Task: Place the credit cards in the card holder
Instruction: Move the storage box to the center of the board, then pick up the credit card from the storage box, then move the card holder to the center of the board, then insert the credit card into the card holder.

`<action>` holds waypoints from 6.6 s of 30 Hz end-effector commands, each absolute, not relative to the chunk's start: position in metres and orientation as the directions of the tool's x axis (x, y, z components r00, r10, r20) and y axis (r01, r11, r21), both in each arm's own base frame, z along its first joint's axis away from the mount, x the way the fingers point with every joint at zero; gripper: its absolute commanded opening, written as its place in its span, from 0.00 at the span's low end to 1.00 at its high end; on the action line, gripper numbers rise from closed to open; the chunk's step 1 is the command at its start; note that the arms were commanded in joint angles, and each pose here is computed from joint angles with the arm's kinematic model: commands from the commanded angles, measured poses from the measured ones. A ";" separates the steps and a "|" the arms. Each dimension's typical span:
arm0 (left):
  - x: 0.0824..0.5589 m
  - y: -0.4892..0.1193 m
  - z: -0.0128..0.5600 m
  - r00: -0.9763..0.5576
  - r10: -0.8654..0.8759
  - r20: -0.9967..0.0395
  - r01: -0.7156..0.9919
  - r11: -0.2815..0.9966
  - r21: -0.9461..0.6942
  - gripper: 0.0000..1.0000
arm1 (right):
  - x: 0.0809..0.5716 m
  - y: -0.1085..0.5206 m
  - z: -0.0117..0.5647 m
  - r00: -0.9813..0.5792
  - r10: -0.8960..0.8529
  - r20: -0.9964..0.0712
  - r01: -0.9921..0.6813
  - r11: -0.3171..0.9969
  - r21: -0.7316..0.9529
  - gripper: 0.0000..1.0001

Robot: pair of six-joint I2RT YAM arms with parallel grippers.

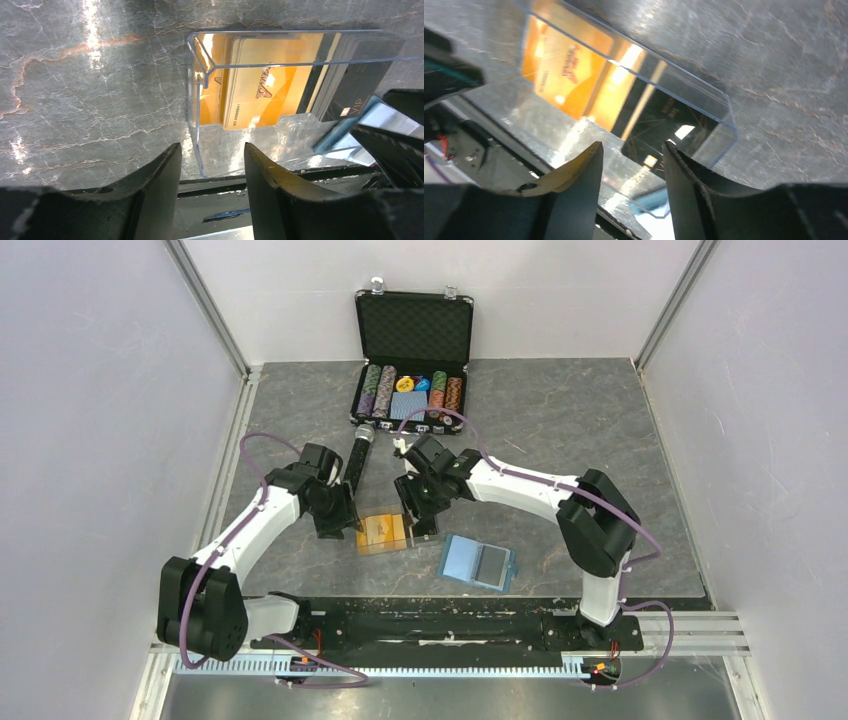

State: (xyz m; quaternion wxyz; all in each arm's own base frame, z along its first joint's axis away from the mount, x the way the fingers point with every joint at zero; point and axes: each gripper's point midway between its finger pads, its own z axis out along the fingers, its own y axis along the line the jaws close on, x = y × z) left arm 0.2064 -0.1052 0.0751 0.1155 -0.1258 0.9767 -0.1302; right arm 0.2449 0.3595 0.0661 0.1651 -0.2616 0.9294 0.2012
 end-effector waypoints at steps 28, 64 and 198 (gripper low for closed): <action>0.197 -0.124 0.042 -0.954 -0.283 -0.103 -0.231 0.906 -0.353 0.06 | 0.219 0.447 0.023 -0.887 -0.334 -0.321 -0.463 0.652 0.600 0.41; 0.190 -0.122 0.033 -0.957 -0.272 -0.097 -0.228 0.919 -0.323 0.05 | 0.231 0.450 0.070 -0.845 -0.364 -0.393 -0.528 0.687 0.499 0.00; 0.171 -0.296 0.009 -0.989 0.099 -0.106 0.126 0.947 -0.297 0.28 | 0.125 0.198 0.032 -0.982 0.155 -0.112 0.032 0.710 0.704 0.00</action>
